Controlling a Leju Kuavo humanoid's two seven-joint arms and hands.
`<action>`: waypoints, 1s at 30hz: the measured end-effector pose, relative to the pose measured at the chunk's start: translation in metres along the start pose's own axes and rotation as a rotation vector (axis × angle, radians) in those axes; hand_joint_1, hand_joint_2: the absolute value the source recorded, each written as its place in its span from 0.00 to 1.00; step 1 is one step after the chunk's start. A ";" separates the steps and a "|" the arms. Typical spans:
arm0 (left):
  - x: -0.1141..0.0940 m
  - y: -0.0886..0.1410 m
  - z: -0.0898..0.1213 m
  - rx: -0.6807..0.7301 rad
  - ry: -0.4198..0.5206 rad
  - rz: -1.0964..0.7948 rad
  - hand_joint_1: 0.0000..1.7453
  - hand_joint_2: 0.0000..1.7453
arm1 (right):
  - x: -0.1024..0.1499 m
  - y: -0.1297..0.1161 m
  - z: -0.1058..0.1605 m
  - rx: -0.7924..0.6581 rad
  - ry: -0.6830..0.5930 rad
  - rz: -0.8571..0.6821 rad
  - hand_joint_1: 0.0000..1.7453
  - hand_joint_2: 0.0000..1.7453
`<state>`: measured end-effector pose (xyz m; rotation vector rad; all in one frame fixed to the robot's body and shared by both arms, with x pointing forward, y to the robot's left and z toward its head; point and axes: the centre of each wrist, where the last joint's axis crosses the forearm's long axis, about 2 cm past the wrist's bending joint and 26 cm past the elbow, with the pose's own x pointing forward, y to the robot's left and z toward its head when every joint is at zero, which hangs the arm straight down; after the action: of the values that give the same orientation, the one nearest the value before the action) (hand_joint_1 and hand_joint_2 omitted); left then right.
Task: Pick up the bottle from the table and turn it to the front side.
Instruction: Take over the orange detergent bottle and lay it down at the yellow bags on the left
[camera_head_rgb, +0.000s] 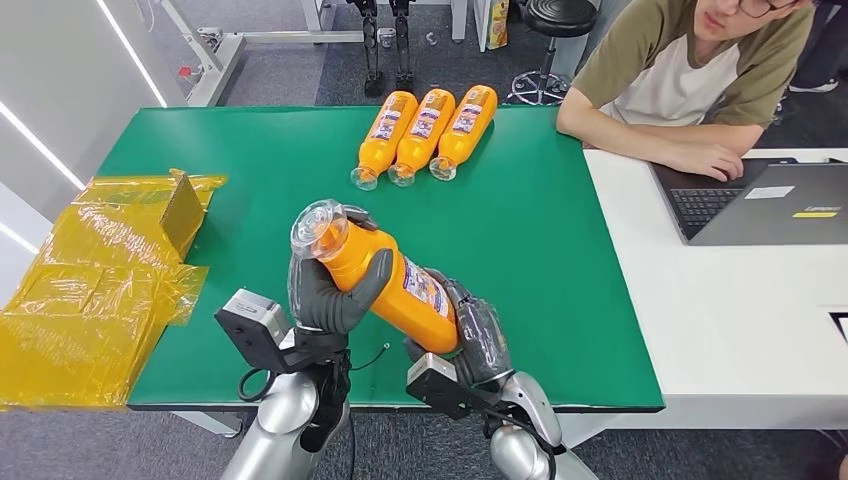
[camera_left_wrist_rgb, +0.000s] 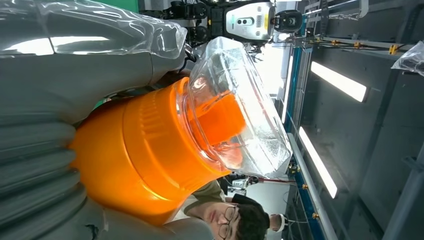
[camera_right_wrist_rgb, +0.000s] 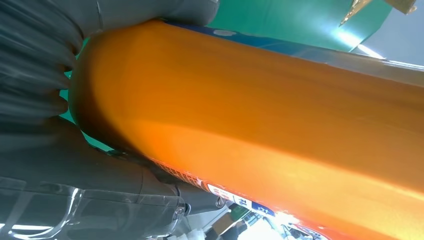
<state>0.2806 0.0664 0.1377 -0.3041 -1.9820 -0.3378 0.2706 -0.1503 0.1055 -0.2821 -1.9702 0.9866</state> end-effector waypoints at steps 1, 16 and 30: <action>0.000 0.000 0.000 0.000 0.000 0.000 1.00 1.00 | 0.000 0.000 0.000 0.000 0.000 0.000 1.00 1.00; 0.000 -0.001 0.000 -0.011 -0.006 0.003 1.00 1.00 | 0.001 0.000 0.000 -0.039 -0.021 0.062 0.25 1.00; -0.003 0.000 -0.002 0.053 0.013 -0.091 1.00 1.00 | 0.023 0.011 0.011 -0.333 -0.098 0.001 0.00 1.00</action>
<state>0.2833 0.0658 0.1362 -0.1774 -1.9925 -0.3440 0.2462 -0.1371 0.1088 -0.4256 -2.2229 0.6802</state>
